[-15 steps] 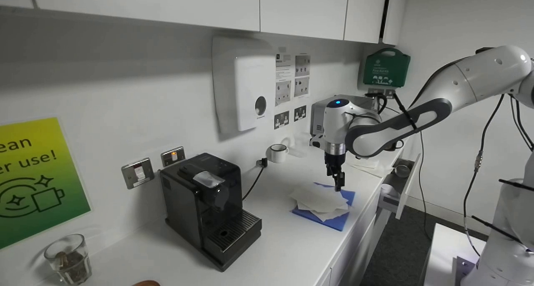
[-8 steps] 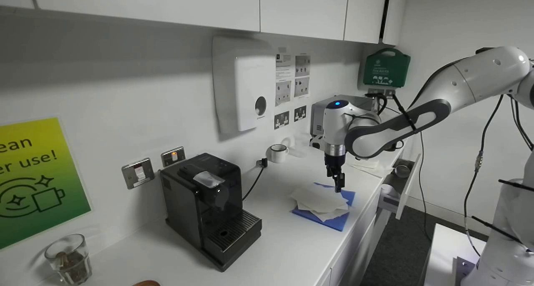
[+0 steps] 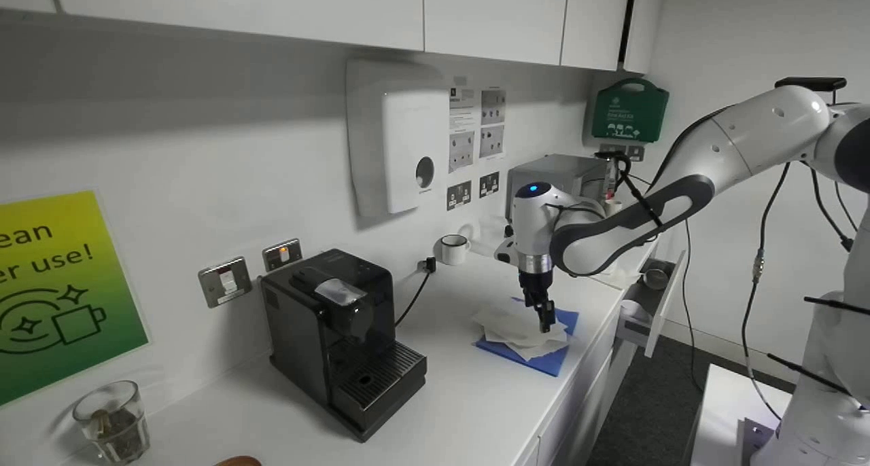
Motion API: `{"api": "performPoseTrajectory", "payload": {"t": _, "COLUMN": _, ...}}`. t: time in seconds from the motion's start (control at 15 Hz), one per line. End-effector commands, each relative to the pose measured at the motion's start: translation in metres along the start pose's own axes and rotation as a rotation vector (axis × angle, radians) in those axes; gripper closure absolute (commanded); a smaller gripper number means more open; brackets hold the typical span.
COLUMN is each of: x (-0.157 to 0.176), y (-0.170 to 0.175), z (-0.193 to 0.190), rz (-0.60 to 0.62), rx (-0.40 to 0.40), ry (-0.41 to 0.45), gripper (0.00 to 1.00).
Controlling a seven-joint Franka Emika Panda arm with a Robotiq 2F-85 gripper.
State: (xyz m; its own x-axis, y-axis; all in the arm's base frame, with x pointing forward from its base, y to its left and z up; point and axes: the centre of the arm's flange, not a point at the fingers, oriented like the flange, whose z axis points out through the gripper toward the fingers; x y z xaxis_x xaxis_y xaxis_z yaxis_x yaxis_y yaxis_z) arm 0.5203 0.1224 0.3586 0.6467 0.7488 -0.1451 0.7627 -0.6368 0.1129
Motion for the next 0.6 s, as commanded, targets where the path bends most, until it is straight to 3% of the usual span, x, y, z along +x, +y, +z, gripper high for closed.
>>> {"api": "performPoseTrajectory", "payload": {"t": 0.0, "x": 0.022, "y": -0.003, "z": 0.004, "rz": -0.018, "rx": 0.021, "ry": 0.002, "gripper": 0.00}}
{"api": "performPoseTrajectory", "payload": {"t": 0.53, "x": 0.040, "y": -0.017, "z": 0.032, "rz": -0.039, "rx": 0.077, "ry": -0.026, "gripper": 0.00}}
